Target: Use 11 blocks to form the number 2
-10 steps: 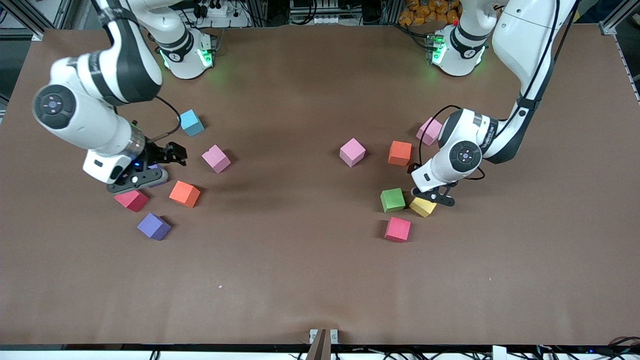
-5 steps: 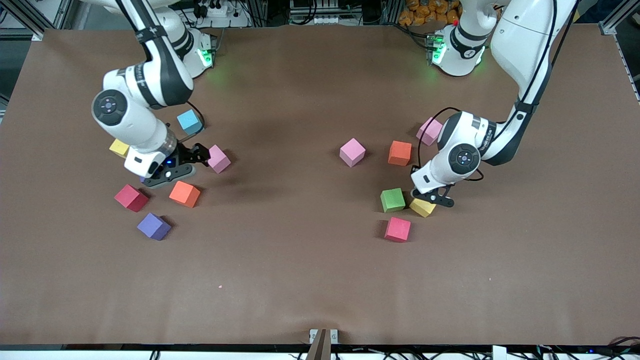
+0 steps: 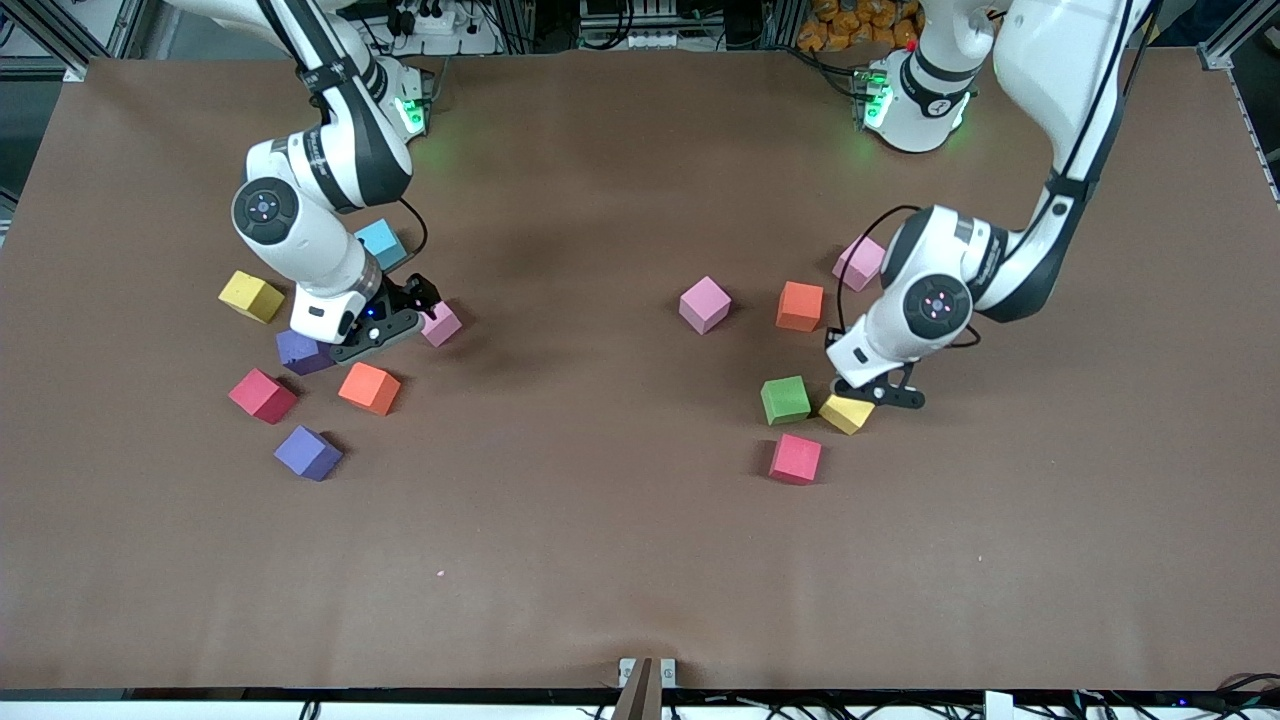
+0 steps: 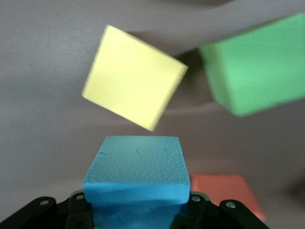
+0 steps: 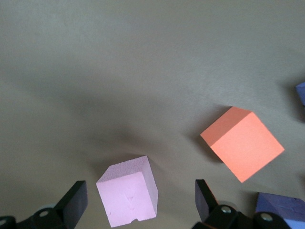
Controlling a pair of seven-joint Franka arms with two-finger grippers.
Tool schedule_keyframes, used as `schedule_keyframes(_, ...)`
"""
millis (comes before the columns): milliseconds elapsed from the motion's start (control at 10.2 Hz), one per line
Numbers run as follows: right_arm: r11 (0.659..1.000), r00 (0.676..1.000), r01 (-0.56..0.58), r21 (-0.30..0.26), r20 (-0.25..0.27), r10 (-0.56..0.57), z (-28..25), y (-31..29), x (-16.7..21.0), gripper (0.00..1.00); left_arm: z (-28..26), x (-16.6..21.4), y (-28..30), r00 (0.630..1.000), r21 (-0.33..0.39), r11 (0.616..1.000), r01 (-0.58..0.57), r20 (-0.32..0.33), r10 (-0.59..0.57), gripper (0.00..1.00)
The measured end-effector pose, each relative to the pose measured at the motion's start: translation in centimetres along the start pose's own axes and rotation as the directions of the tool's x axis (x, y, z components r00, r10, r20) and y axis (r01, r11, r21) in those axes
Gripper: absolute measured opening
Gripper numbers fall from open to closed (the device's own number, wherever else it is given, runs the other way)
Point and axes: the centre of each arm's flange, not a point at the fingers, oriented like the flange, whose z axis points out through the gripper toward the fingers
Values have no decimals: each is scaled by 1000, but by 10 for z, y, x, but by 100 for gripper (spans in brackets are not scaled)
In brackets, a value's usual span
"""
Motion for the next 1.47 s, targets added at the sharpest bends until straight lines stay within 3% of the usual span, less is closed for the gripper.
schedule_keyframes(491,986,986,166,-6,18,-165,52,-44,-22,100,-57,-54,152,993,-16,993,118,-6,-118,59)
schedule_keyframes(884,968,968,250,-11,18,-250,65,-26,-27,100,-15,-102,275,994,-42,993,109,34,-107,59)
schedule_keyframes(1276,967,968,252,-25,8,-252,88,-24,-39,100,22,-110,345,988,-96,985,144,75,-137,59)
schedule_keyframes(1473,967,967,254,-22,17,-253,93,-24,-41,100,64,-122,382,989,-64,988,137,56,-134,59)
